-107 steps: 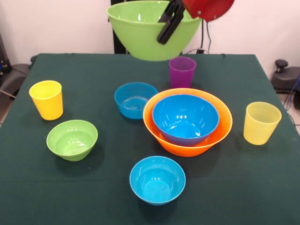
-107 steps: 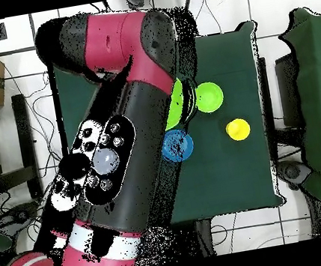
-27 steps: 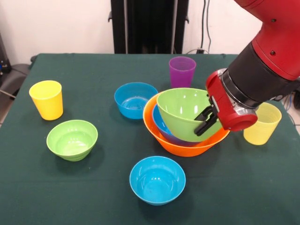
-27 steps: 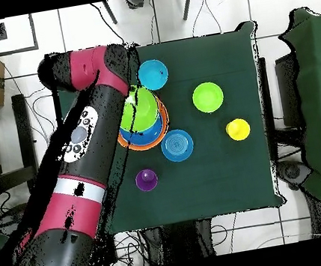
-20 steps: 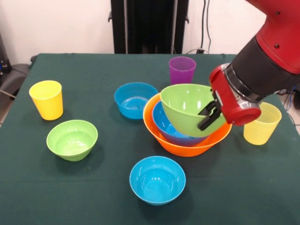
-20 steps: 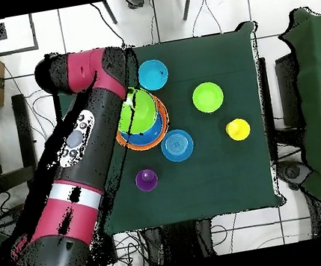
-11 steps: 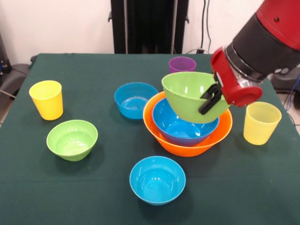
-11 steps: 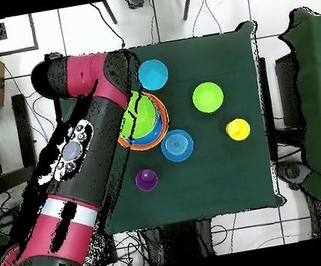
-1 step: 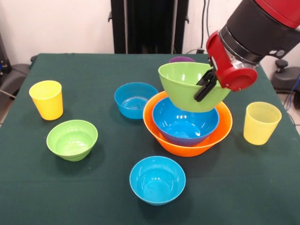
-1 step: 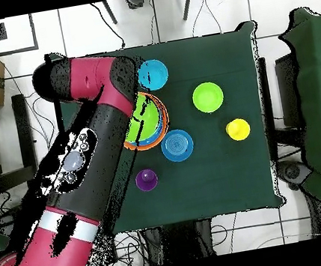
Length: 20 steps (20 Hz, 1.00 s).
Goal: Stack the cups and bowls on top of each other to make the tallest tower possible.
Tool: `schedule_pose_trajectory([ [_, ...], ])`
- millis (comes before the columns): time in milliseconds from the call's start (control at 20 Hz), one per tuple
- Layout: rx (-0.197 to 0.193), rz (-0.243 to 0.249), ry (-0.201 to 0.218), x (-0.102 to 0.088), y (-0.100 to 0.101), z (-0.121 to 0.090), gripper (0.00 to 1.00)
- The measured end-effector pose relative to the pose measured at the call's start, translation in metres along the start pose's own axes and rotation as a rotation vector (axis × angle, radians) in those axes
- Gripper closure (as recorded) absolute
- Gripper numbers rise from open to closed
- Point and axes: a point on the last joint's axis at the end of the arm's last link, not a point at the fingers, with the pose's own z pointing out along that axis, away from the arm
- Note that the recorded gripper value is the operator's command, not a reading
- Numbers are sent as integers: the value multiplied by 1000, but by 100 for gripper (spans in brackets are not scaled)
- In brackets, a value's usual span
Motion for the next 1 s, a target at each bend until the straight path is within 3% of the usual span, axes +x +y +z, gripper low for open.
schedule_pose_trajectory([
  [1000,-25,-6,-27,7,-2,23,100],
])
